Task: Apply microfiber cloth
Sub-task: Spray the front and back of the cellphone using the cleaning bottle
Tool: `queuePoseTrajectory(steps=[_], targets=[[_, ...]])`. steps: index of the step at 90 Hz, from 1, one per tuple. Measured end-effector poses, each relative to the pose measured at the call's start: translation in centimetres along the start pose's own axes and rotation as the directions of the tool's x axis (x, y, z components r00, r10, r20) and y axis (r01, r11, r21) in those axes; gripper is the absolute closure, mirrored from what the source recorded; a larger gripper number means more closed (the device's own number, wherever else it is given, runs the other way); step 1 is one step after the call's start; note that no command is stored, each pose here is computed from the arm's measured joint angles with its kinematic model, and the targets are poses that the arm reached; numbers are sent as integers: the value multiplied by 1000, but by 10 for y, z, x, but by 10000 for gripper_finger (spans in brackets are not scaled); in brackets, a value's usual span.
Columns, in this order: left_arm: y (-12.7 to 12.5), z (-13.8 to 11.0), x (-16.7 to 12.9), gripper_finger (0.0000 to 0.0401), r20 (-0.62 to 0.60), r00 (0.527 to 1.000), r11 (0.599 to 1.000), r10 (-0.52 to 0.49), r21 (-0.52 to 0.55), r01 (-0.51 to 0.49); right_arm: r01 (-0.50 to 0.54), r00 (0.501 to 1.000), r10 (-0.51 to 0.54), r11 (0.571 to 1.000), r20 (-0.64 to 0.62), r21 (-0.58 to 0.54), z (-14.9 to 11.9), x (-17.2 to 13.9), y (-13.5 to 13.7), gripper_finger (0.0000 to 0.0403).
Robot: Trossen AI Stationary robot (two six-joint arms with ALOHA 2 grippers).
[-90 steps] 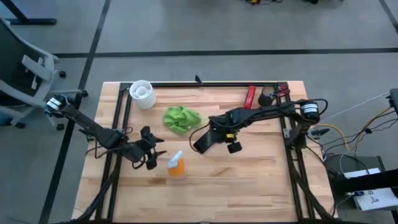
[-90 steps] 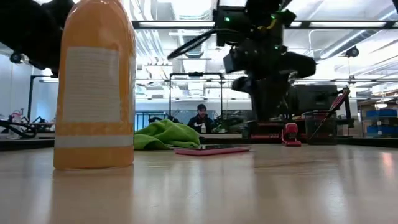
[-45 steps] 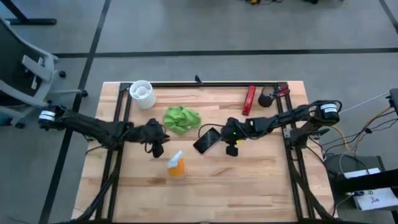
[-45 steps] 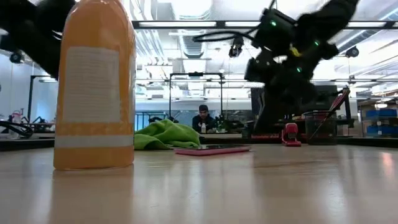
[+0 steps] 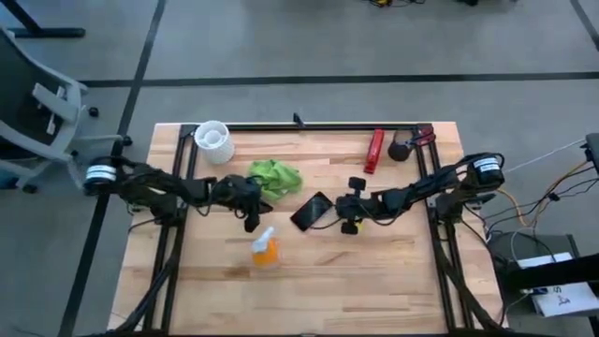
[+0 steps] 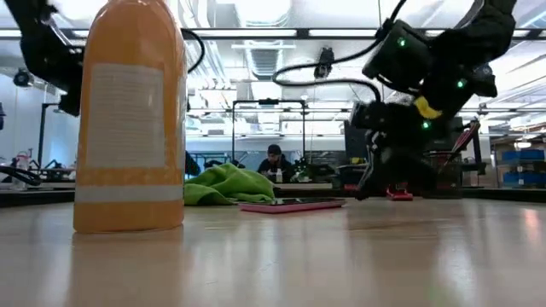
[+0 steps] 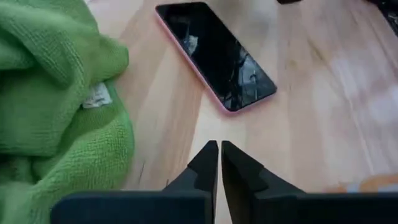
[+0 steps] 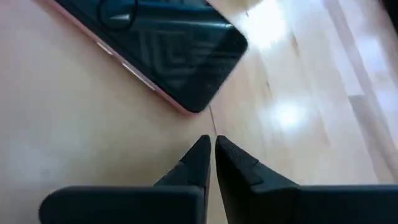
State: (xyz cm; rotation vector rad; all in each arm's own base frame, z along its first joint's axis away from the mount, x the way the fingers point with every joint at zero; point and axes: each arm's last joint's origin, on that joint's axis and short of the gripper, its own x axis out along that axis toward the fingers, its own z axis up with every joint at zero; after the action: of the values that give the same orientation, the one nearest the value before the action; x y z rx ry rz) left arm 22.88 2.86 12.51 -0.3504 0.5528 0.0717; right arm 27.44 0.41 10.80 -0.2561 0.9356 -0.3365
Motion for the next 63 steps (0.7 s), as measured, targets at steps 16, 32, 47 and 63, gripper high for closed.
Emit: queuePoseTrajectory(steps=[16, 32, 47, 63], targets=[[5, 3, 27, 400, -38, 999, 999, 17, -40, -18, 46, 999, -44, 996, 25, -71, -1, 15, 6, 338], [8, 5, 56, 400, -108, 993, 998, -42, -48, 37, 35, 998, -24, 980, 60, -194, 1, 21, 9, 286], [9, 11, 77, 400, -113, 992, 998, -56, -27, 53, -1, 997, 27, 951, 78, -310, 6, 21, 12, 264], [9, 14, 84, 400, -116, 991, 998, -62, -15, 60, -18, 998, 46, 895, 51, -446, 13, 16, 18, 258]])
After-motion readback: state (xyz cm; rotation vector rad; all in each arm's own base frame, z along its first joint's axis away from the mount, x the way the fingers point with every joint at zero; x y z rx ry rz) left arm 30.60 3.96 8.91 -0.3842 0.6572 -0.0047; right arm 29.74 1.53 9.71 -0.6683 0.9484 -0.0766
